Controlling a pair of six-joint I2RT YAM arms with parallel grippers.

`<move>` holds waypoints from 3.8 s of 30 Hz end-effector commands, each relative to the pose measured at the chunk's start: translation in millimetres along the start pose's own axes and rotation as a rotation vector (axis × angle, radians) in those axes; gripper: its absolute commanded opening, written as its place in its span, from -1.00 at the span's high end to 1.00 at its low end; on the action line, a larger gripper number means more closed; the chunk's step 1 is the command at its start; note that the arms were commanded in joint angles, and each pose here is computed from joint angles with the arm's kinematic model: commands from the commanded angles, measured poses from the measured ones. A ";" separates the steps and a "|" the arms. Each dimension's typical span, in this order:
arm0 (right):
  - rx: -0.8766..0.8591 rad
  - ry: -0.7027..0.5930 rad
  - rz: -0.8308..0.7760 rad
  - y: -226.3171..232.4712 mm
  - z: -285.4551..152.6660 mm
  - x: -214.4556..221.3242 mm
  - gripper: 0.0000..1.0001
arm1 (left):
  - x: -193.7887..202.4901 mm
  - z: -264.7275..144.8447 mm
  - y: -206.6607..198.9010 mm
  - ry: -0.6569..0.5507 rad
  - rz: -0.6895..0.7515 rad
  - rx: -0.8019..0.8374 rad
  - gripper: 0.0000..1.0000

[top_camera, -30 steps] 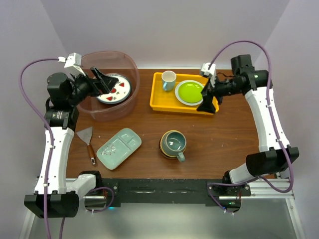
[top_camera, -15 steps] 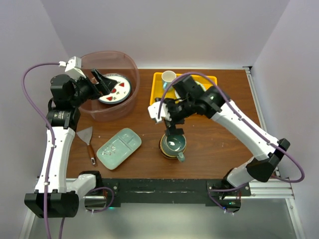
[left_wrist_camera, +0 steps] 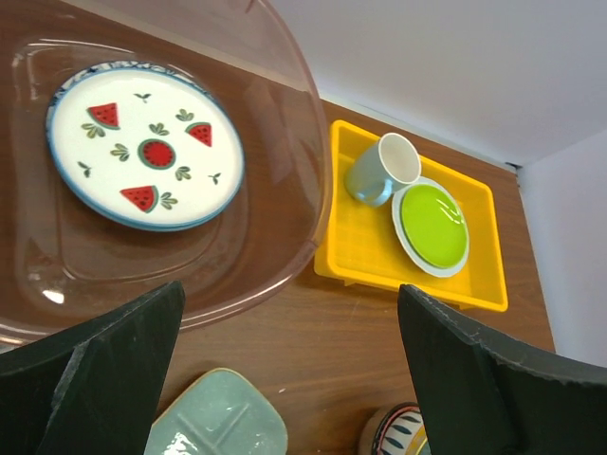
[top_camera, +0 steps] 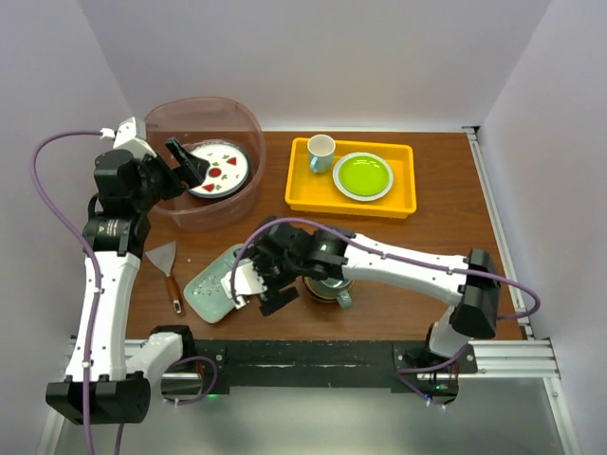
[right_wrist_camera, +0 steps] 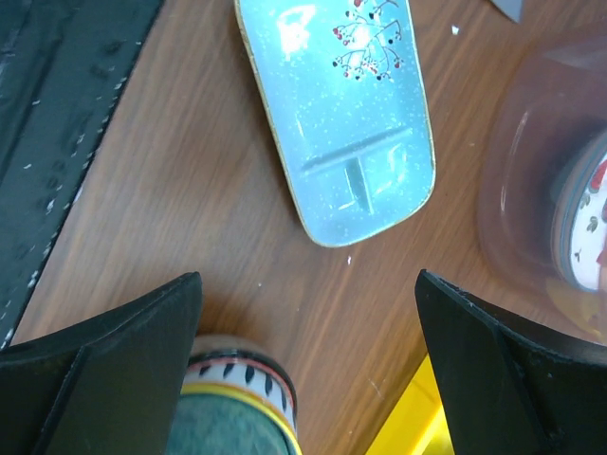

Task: Place the mixed dishes into the plastic bin
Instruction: Pick up the plate at the center of the board.

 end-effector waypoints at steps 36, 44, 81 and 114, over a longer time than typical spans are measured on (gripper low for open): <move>0.123 -0.018 -0.234 16.5 116.9 -7.9 -0.96 | 0.1 -60.7 32.1 -0.135 0.159 -0.165 -1.00; 0.115 0.014 -0.259 19.2 142.8 3.6 -0.85 | -2.2 -66.1 30.2 -0.148 0.163 -0.163 -1.00; 0.165 -0.006 -0.280 3.7 146.2 -6.7 1.00 | 5.7 -59.6 10.9 -0.099 0.157 -0.043 -1.00; 0.200 -0.105 -0.310 -28.2 6.0 -69.6 1.00 | 46.9 -38.0 1.4 0.044 0.054 0.098 -1.00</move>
Point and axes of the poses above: each gripper's point midway between its finger pads, its own z axis out along the fingers, its own y axis along the line the jaws close on, x = y × z, the point moved 1 cm from there along -z, back along the fingers, and after that the axes turned 3 degrees about -z, right-handed, at the moved point
